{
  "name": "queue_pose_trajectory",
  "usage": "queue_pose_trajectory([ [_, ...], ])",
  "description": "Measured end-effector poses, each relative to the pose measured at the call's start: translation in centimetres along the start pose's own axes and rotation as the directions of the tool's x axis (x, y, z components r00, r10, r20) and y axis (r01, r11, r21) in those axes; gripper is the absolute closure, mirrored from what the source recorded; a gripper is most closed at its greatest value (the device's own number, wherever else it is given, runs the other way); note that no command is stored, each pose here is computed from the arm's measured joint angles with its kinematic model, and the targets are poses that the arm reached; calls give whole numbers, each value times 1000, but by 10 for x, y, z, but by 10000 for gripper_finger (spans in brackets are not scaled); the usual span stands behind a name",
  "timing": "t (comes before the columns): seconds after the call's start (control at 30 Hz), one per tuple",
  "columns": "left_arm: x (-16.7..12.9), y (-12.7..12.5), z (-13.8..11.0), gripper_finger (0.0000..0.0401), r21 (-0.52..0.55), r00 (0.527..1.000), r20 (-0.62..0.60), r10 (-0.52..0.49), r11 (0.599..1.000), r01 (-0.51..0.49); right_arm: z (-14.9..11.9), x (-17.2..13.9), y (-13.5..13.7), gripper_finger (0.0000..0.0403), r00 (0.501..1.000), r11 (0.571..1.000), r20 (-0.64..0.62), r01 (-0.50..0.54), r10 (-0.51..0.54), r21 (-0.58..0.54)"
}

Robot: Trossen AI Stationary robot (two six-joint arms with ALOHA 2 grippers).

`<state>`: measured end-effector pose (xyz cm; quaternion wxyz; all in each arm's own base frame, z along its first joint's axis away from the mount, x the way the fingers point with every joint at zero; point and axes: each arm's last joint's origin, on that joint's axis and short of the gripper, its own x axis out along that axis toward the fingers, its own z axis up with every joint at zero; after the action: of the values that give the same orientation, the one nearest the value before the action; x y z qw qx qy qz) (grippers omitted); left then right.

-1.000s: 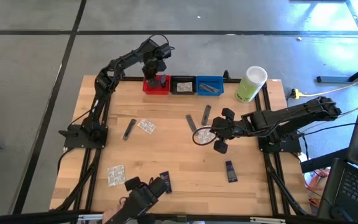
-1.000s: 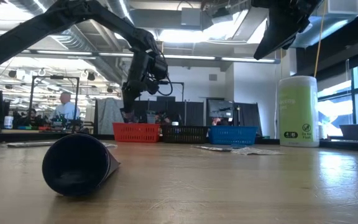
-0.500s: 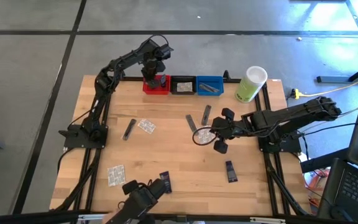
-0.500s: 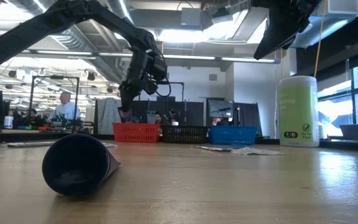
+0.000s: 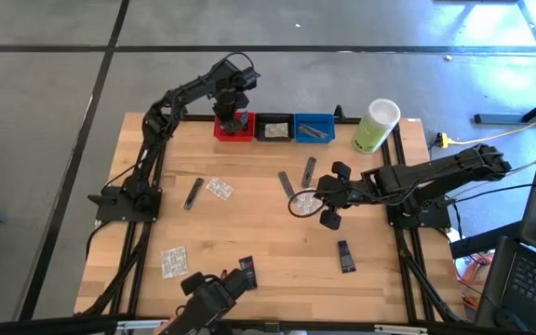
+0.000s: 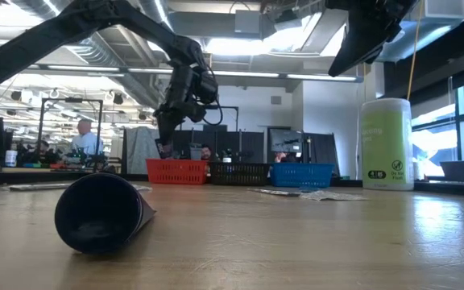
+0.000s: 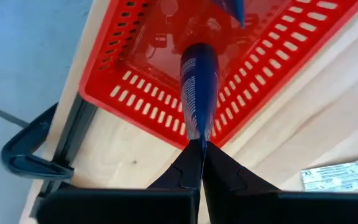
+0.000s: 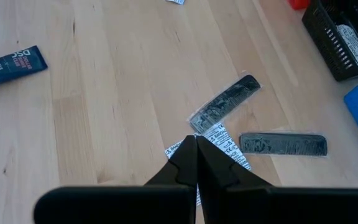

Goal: Pick & Place Travel size toiletries
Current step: Put the blue shave cream into the red bin

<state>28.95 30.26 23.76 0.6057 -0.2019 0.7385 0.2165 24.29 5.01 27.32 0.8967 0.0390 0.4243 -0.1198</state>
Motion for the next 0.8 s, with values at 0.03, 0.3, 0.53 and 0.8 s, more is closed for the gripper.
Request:
queue_pose_trajectory([
  [0.03,0,0,0,399,-4,1000,-2,10,1000,-10,0,0,0,401,1000,1000,0,0,0,0],
  [0.3,-23,3,-14,399,-11,998,58,31,999,-31,0,0,0,401,1000,1000,0,0,0,-16],
  [0.53,-23,3,-17,399,-33,998,58,8,999,-6,0,0,0,401,1000,1000,-3,-6,6,-14],
  [0.8,-11,3,-19,399,-48,1000,9,-2,999,3,0,0,0,401,1000,1000,-3,-6,6,-15],
])
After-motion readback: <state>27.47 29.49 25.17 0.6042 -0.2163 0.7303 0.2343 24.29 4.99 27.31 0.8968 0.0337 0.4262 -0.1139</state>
